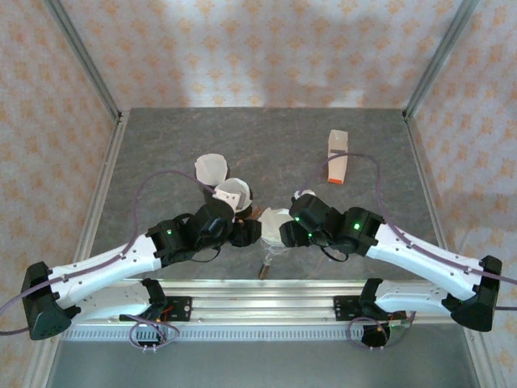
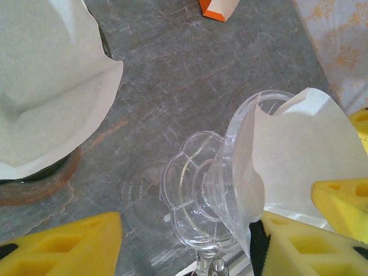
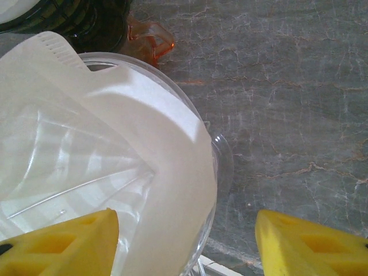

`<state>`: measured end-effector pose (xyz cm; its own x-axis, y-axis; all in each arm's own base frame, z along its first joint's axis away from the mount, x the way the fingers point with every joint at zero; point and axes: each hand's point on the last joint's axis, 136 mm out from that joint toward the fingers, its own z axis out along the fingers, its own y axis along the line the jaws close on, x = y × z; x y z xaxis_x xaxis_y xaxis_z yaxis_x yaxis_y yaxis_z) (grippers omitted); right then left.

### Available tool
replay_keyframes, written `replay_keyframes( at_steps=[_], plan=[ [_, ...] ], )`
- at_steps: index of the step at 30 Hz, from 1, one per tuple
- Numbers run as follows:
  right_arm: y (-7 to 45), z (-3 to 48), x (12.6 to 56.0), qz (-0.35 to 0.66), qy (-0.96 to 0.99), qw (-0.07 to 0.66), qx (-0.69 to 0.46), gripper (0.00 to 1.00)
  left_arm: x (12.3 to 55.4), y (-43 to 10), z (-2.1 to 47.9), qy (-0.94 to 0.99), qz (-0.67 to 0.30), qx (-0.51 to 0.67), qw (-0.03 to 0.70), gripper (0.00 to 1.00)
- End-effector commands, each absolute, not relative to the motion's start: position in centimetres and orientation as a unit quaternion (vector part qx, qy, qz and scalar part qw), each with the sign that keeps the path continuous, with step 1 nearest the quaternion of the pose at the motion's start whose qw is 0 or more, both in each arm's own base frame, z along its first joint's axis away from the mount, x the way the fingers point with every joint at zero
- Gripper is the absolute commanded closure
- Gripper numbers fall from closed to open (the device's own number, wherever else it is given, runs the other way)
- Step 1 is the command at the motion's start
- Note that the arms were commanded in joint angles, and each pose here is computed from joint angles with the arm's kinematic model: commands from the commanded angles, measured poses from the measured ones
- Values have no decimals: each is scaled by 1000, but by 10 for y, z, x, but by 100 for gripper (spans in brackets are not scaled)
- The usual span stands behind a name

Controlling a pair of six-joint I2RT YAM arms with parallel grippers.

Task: Place the coffee filter in the dripper

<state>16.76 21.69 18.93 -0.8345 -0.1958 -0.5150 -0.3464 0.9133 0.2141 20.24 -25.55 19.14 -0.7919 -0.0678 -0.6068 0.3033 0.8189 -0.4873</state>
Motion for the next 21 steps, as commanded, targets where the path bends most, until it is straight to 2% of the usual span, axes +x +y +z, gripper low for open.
replay_keyframes(
  at_steps=[1,4,7,21],
  plan=[
    [212,203,173,151,941,274,-127,36,203,-252,194,895,-297,56,327,39],
    [209,220,182,157,934,304,-102,37,203,-253,194,895,-297,56,327,39],
    [204,232,190,163,931,315,-81,44,203,-252,193,896,-297,56,325,38],
    [215,219,188,162,943,276,-92,93,203,-253,189,895,-300,53,325,36]
  ],
)
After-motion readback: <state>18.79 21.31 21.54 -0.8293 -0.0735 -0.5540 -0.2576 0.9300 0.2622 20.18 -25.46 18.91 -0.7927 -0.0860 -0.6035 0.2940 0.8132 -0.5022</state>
